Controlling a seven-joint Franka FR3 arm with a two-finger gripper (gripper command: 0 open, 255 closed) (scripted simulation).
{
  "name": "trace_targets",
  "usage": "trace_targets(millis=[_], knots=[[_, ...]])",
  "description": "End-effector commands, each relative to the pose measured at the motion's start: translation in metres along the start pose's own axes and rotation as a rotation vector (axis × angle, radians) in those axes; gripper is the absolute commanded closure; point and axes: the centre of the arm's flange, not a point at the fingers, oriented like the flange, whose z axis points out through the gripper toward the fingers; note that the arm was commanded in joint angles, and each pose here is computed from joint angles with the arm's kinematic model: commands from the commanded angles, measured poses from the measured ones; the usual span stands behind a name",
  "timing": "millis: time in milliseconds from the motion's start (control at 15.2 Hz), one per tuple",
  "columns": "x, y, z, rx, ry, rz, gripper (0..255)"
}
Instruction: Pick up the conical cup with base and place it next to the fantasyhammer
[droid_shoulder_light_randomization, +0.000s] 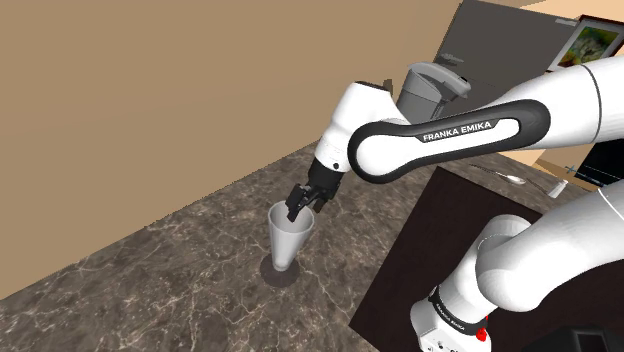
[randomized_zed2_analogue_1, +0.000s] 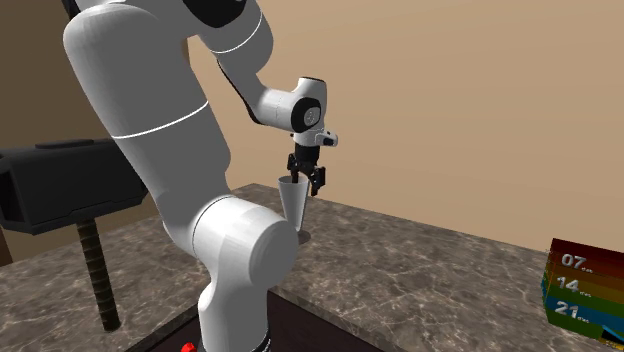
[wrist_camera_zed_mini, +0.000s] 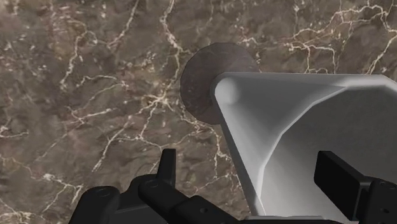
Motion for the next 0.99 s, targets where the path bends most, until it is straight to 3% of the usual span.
trace_targets(millis=[0, 66, 660, 924], knots=[[0.0, 0.0, 0.0, 0.0, 0.0, 0.0, 0], [0.0, 0.0, 0.0, 0.0, 0.0, 0.0, 255], [0.0, 0.0, 0.0, 0.0, 0.0, 0.0, 255], [0.002, -0.004, -0.021, 0.0, 0.0, 0.0, 255]])
